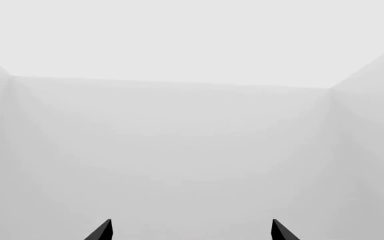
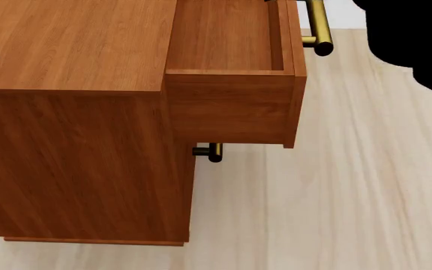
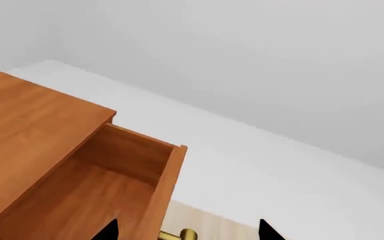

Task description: Close the bottom drawer of the cabinet and open the top drawer.

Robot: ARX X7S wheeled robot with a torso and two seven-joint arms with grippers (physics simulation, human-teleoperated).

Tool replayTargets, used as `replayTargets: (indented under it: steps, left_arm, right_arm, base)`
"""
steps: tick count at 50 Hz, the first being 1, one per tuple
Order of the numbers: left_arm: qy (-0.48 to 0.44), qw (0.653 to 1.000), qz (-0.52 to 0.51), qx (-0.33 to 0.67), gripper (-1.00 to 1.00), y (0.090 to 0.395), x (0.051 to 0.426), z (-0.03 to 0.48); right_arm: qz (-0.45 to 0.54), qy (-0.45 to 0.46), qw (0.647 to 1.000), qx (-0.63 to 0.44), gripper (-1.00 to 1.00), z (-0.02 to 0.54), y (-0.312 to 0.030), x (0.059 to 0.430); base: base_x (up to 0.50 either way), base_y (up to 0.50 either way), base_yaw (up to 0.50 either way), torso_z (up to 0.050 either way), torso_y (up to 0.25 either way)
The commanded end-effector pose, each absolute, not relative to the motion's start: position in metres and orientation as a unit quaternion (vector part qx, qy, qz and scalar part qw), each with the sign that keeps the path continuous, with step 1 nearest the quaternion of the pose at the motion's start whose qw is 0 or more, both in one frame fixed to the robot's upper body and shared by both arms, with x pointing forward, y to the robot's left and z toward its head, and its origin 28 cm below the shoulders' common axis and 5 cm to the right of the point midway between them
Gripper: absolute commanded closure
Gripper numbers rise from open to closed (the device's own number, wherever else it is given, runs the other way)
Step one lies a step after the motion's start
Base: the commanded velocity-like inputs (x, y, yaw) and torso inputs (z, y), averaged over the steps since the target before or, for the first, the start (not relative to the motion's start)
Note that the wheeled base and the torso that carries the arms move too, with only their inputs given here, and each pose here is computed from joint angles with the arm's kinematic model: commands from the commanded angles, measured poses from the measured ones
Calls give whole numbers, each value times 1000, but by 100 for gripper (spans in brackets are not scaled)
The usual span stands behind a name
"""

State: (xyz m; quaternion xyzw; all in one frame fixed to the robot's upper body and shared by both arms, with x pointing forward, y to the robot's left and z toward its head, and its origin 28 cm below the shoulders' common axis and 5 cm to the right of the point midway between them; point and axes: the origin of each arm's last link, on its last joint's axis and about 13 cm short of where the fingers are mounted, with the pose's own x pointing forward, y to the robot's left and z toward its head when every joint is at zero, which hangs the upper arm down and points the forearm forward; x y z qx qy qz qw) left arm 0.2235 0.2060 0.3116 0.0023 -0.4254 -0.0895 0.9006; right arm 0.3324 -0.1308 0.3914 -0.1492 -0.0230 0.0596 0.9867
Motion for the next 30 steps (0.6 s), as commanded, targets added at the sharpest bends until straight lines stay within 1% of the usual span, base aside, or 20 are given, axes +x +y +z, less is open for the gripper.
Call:
replayTargets:
  steps: [1, 19, 30]
  left_arm:
    - [-425, 901, -91, 4, -100, 206, 224, 311]
    - [-424, 901, -88, 4, -100, 207, 226, 311]
    - [-424, 901, -87, 4, -100, 208, 226, 311]
  right_arm:
    - [72, -3, 978, -197, -100, 399, -120, 345]
    - [84, 36, 961, -261, -100, 394, -106, 370]
    - [91, 49, 955, -279, -100, 388, -99, 379]
  base:
    - [0, 0, 0, 0, 0]
    - [0, 0, 0, 0, 0]
    - [0, 0, 0, 0, 0]
